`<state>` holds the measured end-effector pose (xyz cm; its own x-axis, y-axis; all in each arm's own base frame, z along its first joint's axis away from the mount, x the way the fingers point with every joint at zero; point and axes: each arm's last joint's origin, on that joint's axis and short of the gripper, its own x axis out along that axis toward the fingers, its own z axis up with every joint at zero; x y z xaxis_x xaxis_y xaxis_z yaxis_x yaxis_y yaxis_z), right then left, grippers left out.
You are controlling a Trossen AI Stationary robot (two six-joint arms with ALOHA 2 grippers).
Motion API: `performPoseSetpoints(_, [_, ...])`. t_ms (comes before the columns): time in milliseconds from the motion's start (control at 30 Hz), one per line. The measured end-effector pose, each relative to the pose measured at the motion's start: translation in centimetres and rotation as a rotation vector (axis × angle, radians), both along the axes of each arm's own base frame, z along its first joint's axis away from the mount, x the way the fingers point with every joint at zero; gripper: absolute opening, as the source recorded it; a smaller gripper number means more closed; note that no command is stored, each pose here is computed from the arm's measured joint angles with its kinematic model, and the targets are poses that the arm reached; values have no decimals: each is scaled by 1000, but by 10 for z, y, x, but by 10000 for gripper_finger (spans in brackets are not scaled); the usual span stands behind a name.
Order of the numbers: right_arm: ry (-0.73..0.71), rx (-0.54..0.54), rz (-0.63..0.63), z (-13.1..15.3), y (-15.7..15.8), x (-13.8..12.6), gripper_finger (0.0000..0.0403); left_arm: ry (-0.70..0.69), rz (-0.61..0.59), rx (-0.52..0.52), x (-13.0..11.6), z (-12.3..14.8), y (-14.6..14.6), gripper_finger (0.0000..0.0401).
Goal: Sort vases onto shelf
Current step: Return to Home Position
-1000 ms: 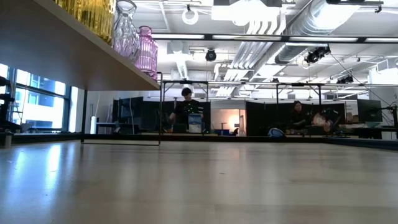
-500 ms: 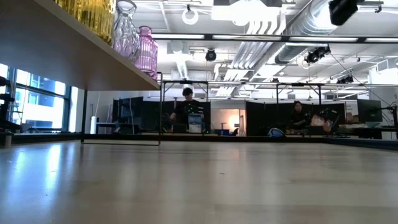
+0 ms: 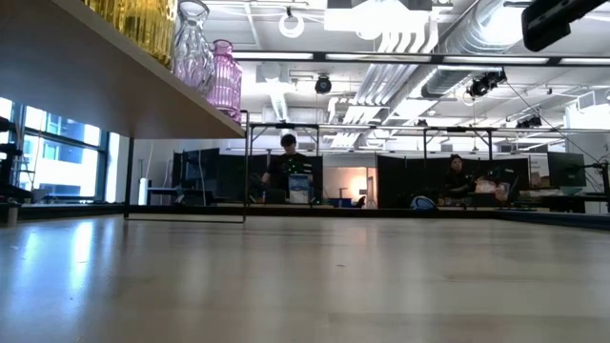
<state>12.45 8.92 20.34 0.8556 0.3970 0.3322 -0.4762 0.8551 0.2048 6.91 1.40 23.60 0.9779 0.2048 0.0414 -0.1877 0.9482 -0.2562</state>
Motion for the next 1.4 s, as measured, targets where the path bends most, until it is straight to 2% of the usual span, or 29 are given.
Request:
performPoseSetpoints(400, [108, -184, 124, -30, 2, -5, 0, 0, 0, 0, 0, 0, 0, 21])
performPoseSetpoints(700, [111, -207, 120, -31, 1, -5, 0, 0, 0, 0, 0, 0, 0, 21])
performPoseSetpoints(1400, [289, -329, 125, -47, -5, -11, 0, 0, 0, 0, 0, 0, 0, 21])
